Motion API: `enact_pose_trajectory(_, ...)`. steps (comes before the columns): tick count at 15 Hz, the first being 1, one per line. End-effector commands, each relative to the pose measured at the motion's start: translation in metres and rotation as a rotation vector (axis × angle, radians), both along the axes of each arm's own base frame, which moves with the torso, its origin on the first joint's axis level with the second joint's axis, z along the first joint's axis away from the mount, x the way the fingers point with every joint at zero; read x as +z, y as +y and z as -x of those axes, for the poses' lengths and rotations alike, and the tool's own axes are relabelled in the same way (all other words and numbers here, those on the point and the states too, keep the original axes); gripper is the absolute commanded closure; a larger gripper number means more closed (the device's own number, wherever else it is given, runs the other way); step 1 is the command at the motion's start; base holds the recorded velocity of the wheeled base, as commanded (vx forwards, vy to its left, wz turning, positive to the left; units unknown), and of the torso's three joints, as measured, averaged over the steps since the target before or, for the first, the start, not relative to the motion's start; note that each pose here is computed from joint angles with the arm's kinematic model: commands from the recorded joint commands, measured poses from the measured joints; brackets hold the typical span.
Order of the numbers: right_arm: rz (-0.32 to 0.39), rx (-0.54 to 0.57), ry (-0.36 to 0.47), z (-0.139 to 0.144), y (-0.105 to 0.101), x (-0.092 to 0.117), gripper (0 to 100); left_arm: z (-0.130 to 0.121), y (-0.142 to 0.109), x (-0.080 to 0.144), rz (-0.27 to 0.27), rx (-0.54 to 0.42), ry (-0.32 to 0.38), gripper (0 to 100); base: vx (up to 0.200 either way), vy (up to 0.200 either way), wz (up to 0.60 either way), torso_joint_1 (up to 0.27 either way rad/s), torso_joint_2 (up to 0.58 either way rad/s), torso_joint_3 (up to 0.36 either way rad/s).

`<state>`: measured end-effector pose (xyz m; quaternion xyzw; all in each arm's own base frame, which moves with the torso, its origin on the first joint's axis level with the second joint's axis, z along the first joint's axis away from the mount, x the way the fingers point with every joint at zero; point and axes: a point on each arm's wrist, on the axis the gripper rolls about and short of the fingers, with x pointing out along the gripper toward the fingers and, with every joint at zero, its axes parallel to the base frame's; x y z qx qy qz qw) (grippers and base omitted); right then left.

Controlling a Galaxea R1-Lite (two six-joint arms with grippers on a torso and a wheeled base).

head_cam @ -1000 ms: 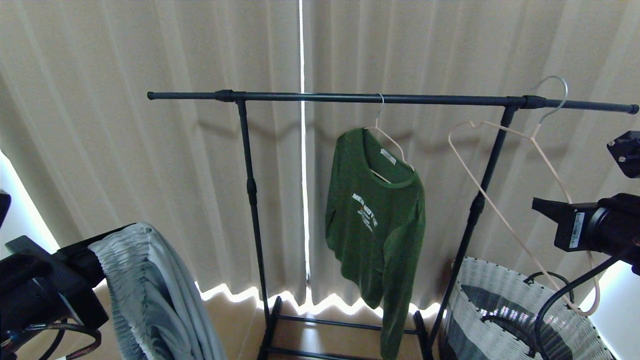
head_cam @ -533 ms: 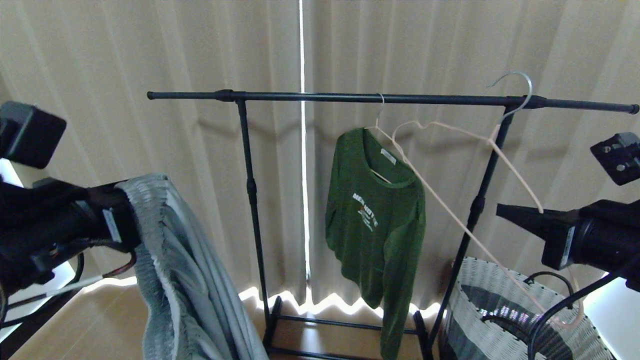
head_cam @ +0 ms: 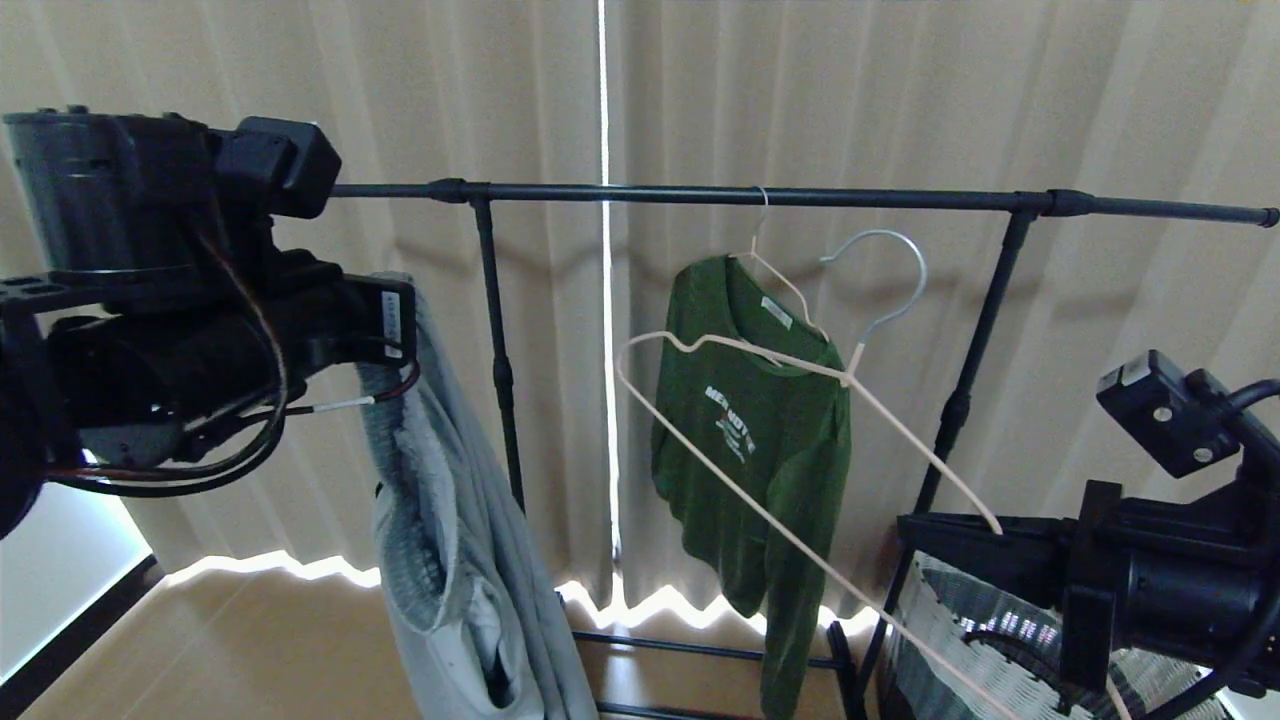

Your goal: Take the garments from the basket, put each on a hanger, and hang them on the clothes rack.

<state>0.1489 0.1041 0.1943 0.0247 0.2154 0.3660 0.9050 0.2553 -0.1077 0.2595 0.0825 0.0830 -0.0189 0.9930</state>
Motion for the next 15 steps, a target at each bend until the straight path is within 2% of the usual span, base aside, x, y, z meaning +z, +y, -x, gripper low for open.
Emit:
enact_pose_trajectory(1,-0.005,0.101,0.009,0.010,0.011,-0.002,100,-0.033,-0.018,-0.014,-0.033,0.069,0.034,100,0.000,0.000,0.00,0.000,0.00,0.000)
enact_pose_trajectory(2,-0.003,0.130,0.010,0.014,0.015,-0.002,100,-0.040,-0.021,-0.017,-0.042,0.098,0.035,100,0.000,0.000,0.00,0.000,0.00,0.000)
enact_pose_trajectory(6,-0.016,0.186,-0.001,0.018,0.023,-0.001,100,-0.044,-0.030,-0.015,-0.034,0.090,0.027,100,0.000,0.000,0.00,0.000,0.00,0.000)
enact_pose_trajectory(7,-0.045,0.228,-0.018,0.020,0.025,-0.002,100,-0.050,-0.034,-0.018,-0.014,0.096,0.028,100,0.000,0.000,0.00,0.000,0.00,0.000)
enact_pose_trajectory(14,-0.007,0.235,0.028,0.007,0.039,-0.012,100,-0.045,-0.048,-0.017,-0.002,0.082,0.024,100,0.000,0.000,0.00,0.000,0.00,0.000)
enact_pose_trajectory(15,0.003,0.227,0.040,-0.001,0.045,-0.013,100,-0.044,-0.048,-0.017,-0.005,0.086,0.025,100,0.000,0.000,0.00,0.000,0.00,0.000)
